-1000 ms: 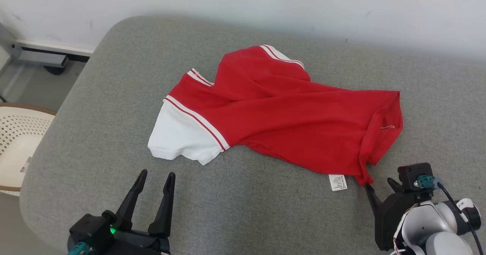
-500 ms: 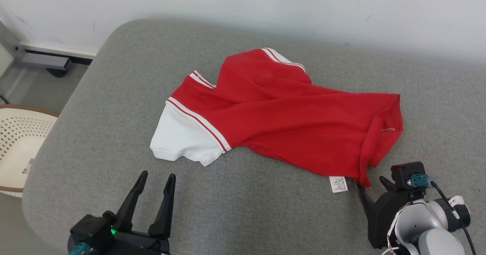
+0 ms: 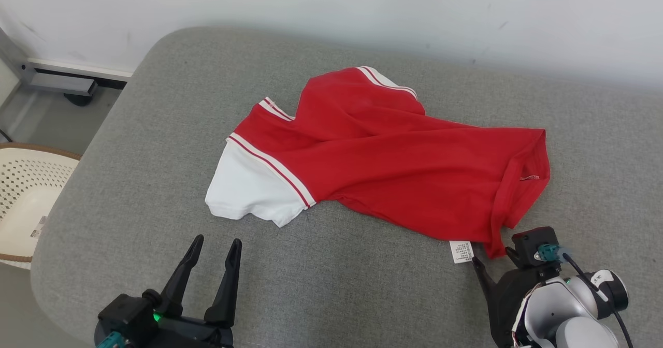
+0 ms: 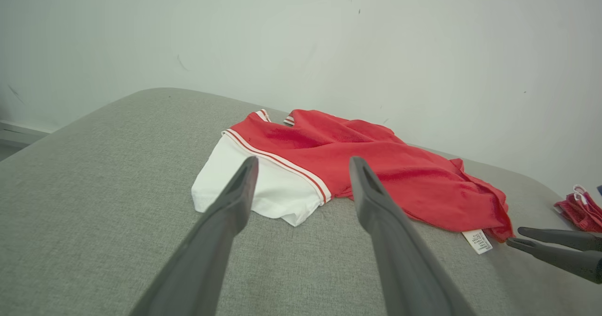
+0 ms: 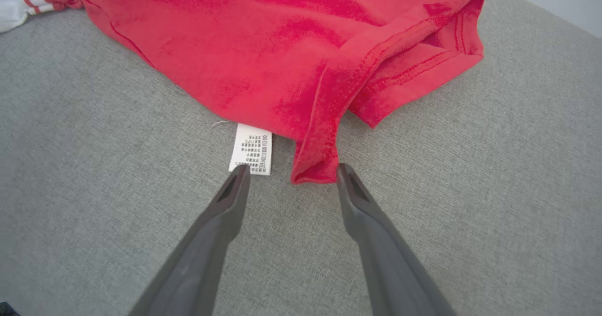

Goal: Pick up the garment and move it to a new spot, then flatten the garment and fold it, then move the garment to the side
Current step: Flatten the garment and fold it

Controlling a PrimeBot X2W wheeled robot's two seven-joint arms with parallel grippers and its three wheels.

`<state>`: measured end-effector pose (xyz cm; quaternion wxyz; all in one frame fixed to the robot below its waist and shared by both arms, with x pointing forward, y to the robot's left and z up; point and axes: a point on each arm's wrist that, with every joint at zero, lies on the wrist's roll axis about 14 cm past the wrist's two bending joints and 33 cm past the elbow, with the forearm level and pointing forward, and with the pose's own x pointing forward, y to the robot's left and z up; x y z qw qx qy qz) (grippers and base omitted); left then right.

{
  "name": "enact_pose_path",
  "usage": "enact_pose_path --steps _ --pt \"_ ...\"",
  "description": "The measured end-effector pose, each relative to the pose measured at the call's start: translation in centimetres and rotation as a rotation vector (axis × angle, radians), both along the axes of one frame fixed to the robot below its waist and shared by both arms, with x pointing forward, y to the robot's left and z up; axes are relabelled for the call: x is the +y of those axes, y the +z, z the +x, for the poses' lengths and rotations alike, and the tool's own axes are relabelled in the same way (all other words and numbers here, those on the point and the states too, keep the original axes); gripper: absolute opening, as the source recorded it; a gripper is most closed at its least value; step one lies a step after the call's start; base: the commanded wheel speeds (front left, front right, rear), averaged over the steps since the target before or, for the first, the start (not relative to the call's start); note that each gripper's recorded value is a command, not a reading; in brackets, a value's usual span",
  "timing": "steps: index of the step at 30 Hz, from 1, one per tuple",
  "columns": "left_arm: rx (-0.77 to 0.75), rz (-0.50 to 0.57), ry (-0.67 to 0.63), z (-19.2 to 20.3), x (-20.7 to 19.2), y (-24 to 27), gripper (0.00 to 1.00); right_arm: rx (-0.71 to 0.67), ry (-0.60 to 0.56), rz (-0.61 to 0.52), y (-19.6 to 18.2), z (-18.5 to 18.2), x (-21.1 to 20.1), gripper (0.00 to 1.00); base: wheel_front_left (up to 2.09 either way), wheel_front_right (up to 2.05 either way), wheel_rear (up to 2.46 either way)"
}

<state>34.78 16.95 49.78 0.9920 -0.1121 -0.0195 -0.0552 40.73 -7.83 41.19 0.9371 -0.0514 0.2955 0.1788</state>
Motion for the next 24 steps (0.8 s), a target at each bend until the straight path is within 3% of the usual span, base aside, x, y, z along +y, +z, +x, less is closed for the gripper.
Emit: enact_pose_path --steps 3,4,5,8,9,10,24 --pt "0.003 -0.001 0.003 0.0 0.1 -0.1 1.0 0.006 0.011 -0.024 -0.6 0.2 0.1 0.79 0.0 0.0 0.0" --pt "0.004 -0.001 0.004 0.0 0.1 -0.1 1.0 0.003 0.013 -0.026 -0.6 0.3 0.2 0.69 0.0 0.0 0.0" --pt "0.005 -0.001 0.006 -0.1 0.1 -0.1 1.0 -0.002 0.011 -0.024 -0.6 0.5 0.2 0.53 0.0 0.0 0.0" --pt "0.007 -0.001 0.011 -0.1 0.3 -0.2 1.0 -0.002 0.003 -0.03 -0.9 0.8 -0.1 0.25 0.0 0.0 0.0" --pt "0.008 -0.001 0.013 -0.1 0.3 -0.2 1.0 0.001 -0.001 -0.034 -1.1 0.9 -0.2 0.08 0.0 0.0 0.0" --pt "0.008 -0.001 0.014 -0.1 0.4 -0.2 1.0 0.003 -0.005 -0.035 -1.2 0.9 -0.3 0.0 0.0 0.0 0.0" --pt "0.008 -0.002 0.005 0.4 0.2 -0.3 1.0 -0.013 -0.235 0.066 -0.1 2.7 -6.2 0.0 0.0 0.0 0.0"
